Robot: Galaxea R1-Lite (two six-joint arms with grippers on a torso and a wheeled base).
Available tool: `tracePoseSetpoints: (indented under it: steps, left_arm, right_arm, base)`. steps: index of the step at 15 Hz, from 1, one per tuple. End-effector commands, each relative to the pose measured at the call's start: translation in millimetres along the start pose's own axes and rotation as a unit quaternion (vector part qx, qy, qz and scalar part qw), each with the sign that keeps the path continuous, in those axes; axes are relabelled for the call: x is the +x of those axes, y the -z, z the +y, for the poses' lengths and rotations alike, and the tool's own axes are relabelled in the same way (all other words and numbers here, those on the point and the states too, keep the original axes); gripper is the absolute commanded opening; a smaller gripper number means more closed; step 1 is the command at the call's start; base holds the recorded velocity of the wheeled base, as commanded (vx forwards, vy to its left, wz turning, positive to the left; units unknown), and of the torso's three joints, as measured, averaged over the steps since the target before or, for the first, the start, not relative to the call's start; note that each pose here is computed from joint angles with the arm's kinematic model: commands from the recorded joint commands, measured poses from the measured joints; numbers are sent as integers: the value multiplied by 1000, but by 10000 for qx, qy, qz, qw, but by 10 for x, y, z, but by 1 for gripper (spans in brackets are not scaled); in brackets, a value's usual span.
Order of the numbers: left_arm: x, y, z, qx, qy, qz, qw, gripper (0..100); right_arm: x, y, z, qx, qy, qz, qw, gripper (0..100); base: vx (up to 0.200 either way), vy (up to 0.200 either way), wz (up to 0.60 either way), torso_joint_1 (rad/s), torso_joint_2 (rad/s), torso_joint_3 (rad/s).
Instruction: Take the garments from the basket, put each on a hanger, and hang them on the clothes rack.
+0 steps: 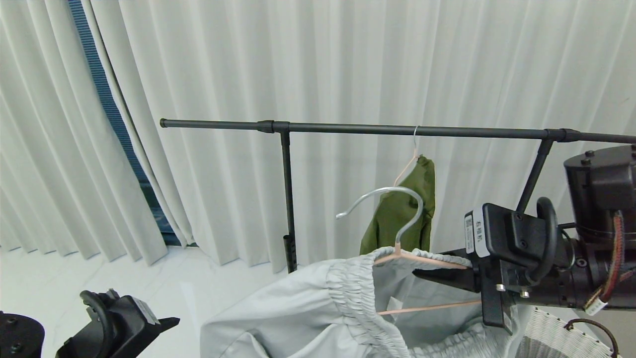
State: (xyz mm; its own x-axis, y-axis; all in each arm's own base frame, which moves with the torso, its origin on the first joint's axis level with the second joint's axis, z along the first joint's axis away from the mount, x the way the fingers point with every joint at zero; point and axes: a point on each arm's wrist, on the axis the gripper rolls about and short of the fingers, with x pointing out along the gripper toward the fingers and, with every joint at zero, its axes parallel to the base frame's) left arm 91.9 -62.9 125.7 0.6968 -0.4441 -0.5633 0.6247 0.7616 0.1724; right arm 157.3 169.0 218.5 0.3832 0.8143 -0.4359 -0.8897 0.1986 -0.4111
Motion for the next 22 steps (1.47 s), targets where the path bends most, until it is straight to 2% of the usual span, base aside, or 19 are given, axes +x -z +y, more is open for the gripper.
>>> tracePoseSetpoints:
  steps: [1,2,4,6,8,10,12,13,14,18,20,22]
  left_arm:
    - [9,1,-14,29,53,18,10000,100]
    - [8,14,-16,30,63,31,10000,0]
    - [21,44,-11,14,25,117,9999,0]
    - [32,56,80,-223,-309,213,9990,0]
    - [18,85,203,-525,-765,297,9952,0]
    - [1,119,266,-702,-1021,353,9917,0]
    - [-1,113,262,-672,-1006,335,9921,0]
    - [-1,97,244,-545,-931,302,9937,0]
    - [-8,79,225,-456,-855,241,9950,100]
    - [-34,88,190,-384,-780,161,9961,100]
    - [-79,53,195,-383,-825,-10,9959,100]
    - [-140,-42,225,-390,-929,-285,9945,100]
  right_arm:
    - [-16,-36,47,-18,-67,-77,9999,0]
    - [-14,-28,51,-13,-69,-61,10000,0]
    - [-26,-30,40,-2,-32,-65,10000,0]
    - [-79,-14,35,27,32,-20,10000,0]
    - [-181,51,27,145,86,161,9997,0]
    - [-271,90,34,201,157,210,9995,0]
    - [-287,105,48,214,159,219,9994,0]
    - [-287,104,47,227,170,217,9994,0]
    - [-279,106,45,253,166,223,9993,0]
    - [-290,112,28,368,232,241,9988,0]
    - [-325,133,-4,679,484,357,9959,0]
    - [-367,185,-38,1155,825,589,9881,0]
  base:
    - [0,0,0,0,0,0]
    - [0,0,0,0,0,0]
    - [0,0,0,0,0,0]
    - [0,0,0,0,0,0]
    - [0,0,0,0,0,0]
    - [0,0,0,0,0,0]
    - [0,0,0,0,0,0]
    - [0,0,0,0,0,0]
    - [0,0,0,0,0,0]
    - [0,0,0,0,0,0]
    - [0,0,0,0,0,0]
    - [0,0,0,0,0,0]
